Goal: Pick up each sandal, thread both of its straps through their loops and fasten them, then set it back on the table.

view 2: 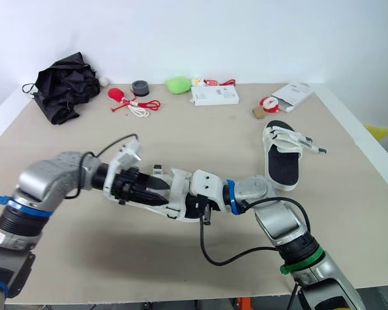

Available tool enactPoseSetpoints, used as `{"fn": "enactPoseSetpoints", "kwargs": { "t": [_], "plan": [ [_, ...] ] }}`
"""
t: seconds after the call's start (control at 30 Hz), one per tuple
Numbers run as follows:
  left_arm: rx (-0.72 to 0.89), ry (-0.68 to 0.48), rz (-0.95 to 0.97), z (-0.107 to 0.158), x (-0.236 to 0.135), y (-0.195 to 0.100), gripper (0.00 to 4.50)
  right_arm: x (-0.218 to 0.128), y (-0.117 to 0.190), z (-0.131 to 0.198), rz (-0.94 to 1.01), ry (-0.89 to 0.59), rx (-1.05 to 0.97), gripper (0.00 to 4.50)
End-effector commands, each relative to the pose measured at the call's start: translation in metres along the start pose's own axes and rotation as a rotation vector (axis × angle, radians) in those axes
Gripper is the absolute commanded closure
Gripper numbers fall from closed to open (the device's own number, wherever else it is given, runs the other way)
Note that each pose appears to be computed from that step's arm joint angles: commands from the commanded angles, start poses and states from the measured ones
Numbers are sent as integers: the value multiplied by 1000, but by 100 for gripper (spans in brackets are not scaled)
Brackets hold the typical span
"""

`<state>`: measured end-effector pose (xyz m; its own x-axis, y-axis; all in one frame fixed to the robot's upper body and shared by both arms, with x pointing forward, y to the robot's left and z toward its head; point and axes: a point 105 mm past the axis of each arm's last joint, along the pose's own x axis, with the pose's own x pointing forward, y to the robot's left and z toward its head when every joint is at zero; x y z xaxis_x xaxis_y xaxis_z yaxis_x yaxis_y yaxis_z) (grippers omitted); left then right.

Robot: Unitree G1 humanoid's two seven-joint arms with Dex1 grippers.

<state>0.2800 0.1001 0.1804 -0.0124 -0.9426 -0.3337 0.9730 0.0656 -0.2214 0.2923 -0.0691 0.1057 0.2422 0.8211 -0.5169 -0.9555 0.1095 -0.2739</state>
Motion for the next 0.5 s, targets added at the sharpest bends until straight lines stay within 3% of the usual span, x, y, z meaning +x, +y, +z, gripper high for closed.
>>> {"fn": "enactPoseSetpoints", "kwargs": {
  "t": [0.03, 0.13, 0.27, 0.5],
  "plan": [
    [27, 8, -45, 6, -25, -25, 171, 10, 17, -29, 66, 88, 83, 450],
    [32, 53, -58, -8, -30, -39, 171, 11, 16, -28, 74, 83, 82, 450],
    [65, 68, -6, -31, -20, -37, 171, 13, 14, -22, 77, 61, 86, 450],
    [63, -66, 117, -56, 17, -24, 171, 10, 21, -12, 121, -2, 108, 450]
  ]
}}
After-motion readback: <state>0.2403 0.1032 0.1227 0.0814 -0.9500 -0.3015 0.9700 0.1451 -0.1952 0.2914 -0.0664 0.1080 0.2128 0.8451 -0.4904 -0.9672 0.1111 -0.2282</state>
